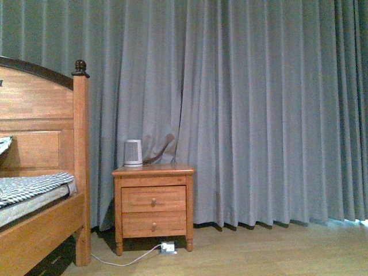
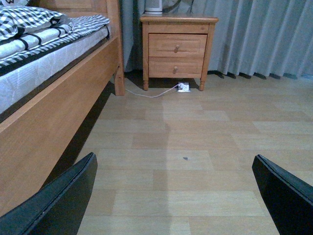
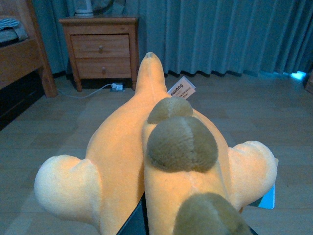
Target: Put away toys
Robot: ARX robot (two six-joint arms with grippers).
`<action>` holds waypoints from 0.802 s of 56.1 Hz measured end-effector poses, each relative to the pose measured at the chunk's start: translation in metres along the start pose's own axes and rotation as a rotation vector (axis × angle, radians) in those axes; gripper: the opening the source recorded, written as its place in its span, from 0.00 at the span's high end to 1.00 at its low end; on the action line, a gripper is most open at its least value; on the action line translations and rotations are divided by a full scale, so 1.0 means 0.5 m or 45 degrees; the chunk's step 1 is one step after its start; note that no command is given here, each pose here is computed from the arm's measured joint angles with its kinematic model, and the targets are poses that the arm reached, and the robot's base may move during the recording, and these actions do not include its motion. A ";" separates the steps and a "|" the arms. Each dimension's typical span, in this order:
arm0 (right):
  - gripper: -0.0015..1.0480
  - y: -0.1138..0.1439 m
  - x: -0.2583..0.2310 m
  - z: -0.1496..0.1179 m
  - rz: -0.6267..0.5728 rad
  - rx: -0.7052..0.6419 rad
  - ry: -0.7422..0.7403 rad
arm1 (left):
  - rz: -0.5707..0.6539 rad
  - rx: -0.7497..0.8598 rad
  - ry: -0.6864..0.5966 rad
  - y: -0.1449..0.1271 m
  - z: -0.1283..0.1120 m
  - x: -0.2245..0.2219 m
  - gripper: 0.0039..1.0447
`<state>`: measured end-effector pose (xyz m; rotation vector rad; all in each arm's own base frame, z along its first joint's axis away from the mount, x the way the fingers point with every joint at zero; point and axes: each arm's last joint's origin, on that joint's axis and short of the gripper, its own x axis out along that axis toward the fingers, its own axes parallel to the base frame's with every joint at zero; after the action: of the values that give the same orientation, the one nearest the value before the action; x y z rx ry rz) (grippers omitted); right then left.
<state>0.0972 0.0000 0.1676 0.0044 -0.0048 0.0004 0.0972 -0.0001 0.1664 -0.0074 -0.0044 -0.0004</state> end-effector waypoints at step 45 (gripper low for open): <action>0.93 0.000 0.000 0.000 0.000 0.000 0.000 | 0.000 0.000 0.000 0.000 0.000 0.000 0.06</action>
<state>0.0972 0.0000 0.1676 0.0044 -0.0048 0.0000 0.0972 -0.0001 0.1664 -0.0074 -0.0044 -0.0008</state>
